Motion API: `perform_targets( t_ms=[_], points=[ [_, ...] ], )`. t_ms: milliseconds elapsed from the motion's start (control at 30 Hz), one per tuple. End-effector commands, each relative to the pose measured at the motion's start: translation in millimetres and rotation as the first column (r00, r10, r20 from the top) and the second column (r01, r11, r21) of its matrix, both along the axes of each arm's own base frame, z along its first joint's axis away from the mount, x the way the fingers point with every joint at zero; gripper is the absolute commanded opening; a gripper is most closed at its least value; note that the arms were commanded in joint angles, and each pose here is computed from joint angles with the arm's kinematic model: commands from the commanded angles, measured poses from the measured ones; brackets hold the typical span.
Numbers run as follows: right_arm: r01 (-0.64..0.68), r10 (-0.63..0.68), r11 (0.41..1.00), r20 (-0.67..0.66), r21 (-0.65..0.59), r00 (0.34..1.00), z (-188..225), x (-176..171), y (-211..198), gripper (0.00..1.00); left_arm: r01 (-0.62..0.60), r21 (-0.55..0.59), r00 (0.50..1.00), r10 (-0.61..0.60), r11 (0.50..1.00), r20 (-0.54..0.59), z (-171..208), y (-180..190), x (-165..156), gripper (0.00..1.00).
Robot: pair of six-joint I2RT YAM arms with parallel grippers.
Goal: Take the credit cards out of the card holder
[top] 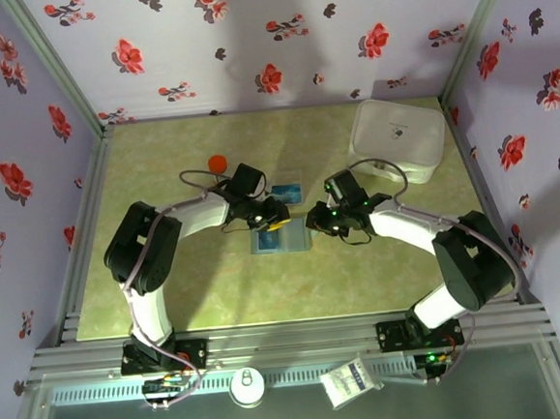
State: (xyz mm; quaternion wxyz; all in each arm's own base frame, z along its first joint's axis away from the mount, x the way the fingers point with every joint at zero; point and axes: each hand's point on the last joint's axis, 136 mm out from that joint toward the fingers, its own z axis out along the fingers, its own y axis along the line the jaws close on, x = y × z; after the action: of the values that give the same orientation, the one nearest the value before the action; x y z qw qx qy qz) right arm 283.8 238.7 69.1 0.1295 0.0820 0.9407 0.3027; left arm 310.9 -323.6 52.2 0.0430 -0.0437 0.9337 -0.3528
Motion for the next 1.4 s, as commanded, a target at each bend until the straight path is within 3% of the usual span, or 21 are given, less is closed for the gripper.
perform_targets(
  t_ms=[0, 500, 633, 1000, 1367],
  points=[
    [-0.006, 0.005, 0.999, 0.015, 0.037, 1.000, 11, 11, 17, 0.25, 0.004, -0.026, 1.000, -0.003, 1.000, 0.029, 14, 12, -1, 0.30],
    [-0.126, 0.128, 0.990, -0.020, 0.055, 0.992, 0, 18, 88, 0.25, -0.099, -0.024, 0.995, 0.100, 0.995, 0.020, 11, 76, -17, 0.30],
    [-0.142, 0.144, 0.988, -0.029, 0.066, 0.989, -4, 18, 98, 0.26, -0.106, -0.024, 0.994, 0.106, 0.994, 0.006, 7, 79, -20, 0.27],
    [-0.148, 0.153, 0.986, -0.068, 0.076, 0.986, -19, 11, 101, 0.26, -0.087, -0.031, 0.996, 0.086, 0.996, -0.022, -5, 73, -17, 0.08],
    [-0.152, 0.158, 0.985, -0.081, 0.078, 0.984, -27, 9, 101, 0.25, -0.080, -0.002, 0.995, 0.079, 0.997, -0.057, -21, 75, -21, 0.04]
  ],
)
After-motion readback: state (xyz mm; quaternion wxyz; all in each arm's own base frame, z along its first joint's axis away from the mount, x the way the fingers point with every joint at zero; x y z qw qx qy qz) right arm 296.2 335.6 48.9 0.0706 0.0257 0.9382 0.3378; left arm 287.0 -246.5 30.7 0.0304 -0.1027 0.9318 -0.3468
